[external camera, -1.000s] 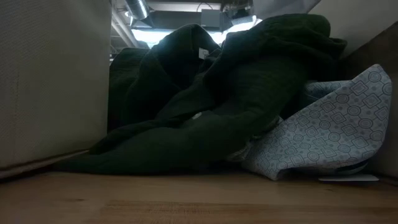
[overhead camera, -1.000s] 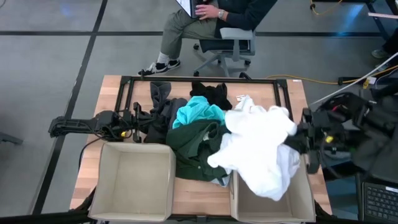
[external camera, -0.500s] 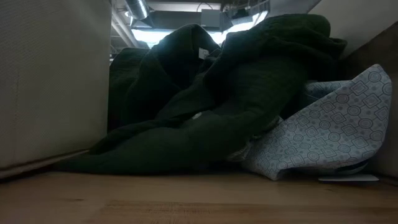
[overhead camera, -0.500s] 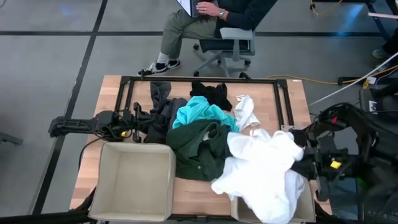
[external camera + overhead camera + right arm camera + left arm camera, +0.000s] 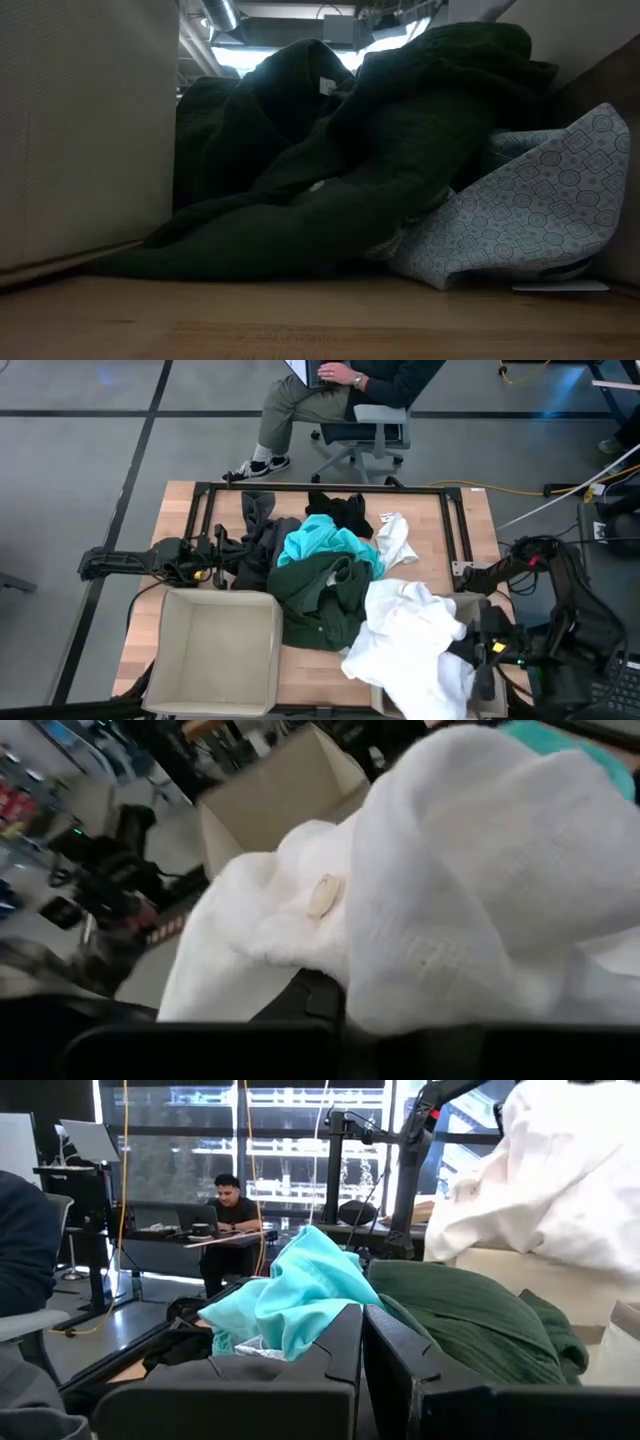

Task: Sort clothes
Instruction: Put the white long sleeve into the right brown laundry organizer

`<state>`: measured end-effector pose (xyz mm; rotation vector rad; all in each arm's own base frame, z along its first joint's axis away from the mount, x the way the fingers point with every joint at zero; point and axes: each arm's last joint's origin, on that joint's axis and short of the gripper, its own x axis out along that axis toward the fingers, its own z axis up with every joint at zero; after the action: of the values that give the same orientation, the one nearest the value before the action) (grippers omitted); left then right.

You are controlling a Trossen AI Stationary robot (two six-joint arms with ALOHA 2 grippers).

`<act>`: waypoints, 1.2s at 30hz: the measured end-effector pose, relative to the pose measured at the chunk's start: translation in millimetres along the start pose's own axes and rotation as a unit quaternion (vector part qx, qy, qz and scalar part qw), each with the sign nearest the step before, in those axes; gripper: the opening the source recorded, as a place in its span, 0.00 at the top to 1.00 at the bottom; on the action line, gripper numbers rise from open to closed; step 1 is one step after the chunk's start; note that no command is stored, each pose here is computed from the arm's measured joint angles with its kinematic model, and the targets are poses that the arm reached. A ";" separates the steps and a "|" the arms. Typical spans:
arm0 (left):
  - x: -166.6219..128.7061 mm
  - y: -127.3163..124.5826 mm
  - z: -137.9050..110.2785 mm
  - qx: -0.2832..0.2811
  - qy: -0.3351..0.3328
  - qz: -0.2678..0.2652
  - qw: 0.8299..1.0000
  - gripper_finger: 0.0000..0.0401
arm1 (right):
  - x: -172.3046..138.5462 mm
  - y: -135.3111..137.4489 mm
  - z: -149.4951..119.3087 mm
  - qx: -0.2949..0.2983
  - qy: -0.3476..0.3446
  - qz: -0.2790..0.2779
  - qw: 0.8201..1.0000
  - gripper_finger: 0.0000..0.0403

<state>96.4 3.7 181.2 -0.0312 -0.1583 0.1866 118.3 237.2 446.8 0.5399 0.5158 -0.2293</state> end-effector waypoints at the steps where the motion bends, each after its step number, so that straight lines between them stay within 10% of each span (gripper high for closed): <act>1: 0.0 0.0 0.1 -0.001 0.000 0.000 1.000 0.99 | 2.7 -1.9 -4.3 0.001 0.007 -0.007 1.000 0.94; 20: 0.0 0.0 0.5 -0.001 -0.002 0.000 1.000 0.99 | 72.0 -82.3 -87.1 -0.023 0.180 -0.240 0.954 0.94; 36: 0.0 0.0 0.5 0.008 -0.002 0.000 1.000 0.99 | 105.5 -124.6 -146.4 0.025 0.269 -0.322 0.907 0.82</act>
<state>96.3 3.7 181.7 -0.0145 -0.1606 0.1880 106.1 204.6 230.3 0.4638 1.2306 -0.7381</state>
